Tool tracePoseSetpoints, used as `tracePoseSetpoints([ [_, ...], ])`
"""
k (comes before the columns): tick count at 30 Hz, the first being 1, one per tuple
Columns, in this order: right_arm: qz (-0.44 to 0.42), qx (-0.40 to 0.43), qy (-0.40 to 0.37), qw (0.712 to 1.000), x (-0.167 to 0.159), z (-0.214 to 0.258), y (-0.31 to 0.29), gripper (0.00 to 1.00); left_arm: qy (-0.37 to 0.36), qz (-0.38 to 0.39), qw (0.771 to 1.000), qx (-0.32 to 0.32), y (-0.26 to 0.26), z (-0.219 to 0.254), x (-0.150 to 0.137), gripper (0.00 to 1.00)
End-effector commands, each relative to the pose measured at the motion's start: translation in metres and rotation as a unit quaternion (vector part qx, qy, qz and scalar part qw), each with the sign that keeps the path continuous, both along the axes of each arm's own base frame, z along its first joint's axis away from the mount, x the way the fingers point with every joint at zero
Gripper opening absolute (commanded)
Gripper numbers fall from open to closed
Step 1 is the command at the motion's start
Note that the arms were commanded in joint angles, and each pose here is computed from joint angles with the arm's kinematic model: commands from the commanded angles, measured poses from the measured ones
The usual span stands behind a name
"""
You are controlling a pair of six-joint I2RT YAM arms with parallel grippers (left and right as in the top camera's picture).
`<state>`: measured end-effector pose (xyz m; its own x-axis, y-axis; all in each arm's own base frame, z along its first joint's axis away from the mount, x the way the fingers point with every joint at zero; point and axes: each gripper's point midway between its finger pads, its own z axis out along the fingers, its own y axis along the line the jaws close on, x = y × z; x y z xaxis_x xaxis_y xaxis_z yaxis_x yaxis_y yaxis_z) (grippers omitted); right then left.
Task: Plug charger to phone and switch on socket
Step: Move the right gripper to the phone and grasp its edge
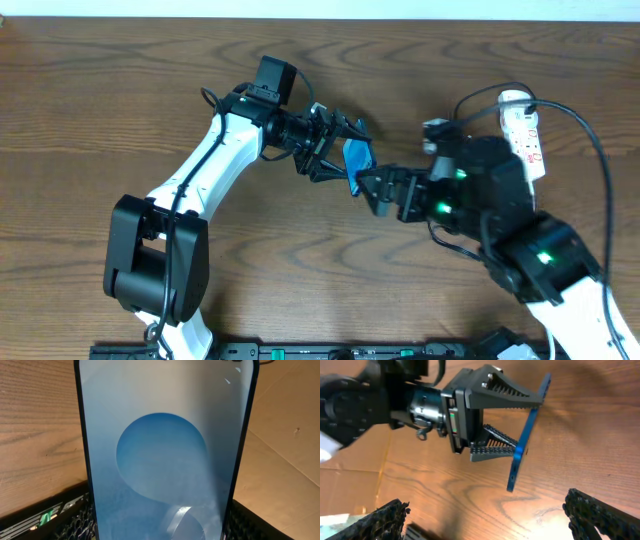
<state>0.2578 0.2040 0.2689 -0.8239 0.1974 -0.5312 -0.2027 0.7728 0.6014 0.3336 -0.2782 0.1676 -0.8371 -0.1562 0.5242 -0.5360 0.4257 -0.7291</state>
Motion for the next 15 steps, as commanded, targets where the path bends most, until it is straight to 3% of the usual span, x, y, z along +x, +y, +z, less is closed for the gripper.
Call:
tracePoseSetpoints([
  [1, -0.049, -0.048, -0.005, 0.998, 0.016, -0.015, 0.001, 0.99, -0.016, -0.008, 1.0, -0.022, -0.001, 0.019, -0.004, 0.67],
  [5, -0.12, -0.098, -0.016, 0.988, 0.025, -0.029, -0.001, 0.98, -0.017, -0.009, 1.0, -0.022, -0.001, 0.019, -0.005, 0.67],
  [10, -0.222, -0.128, -0.018, 0.967, 0.032, -0.05, 0.002, 0.87, -0.018, -0.009, 1.0, -0.022, -0.001, 0.019, -0.004, 0.67],
  [15, -0.236, -0.132, -0.004, 0.963, 0.04, -0.069, 0.013, 0.75, -0.017, -0.009, 1.0, -0.022, -0.001, 0.019, -0.005, 0.66],
])
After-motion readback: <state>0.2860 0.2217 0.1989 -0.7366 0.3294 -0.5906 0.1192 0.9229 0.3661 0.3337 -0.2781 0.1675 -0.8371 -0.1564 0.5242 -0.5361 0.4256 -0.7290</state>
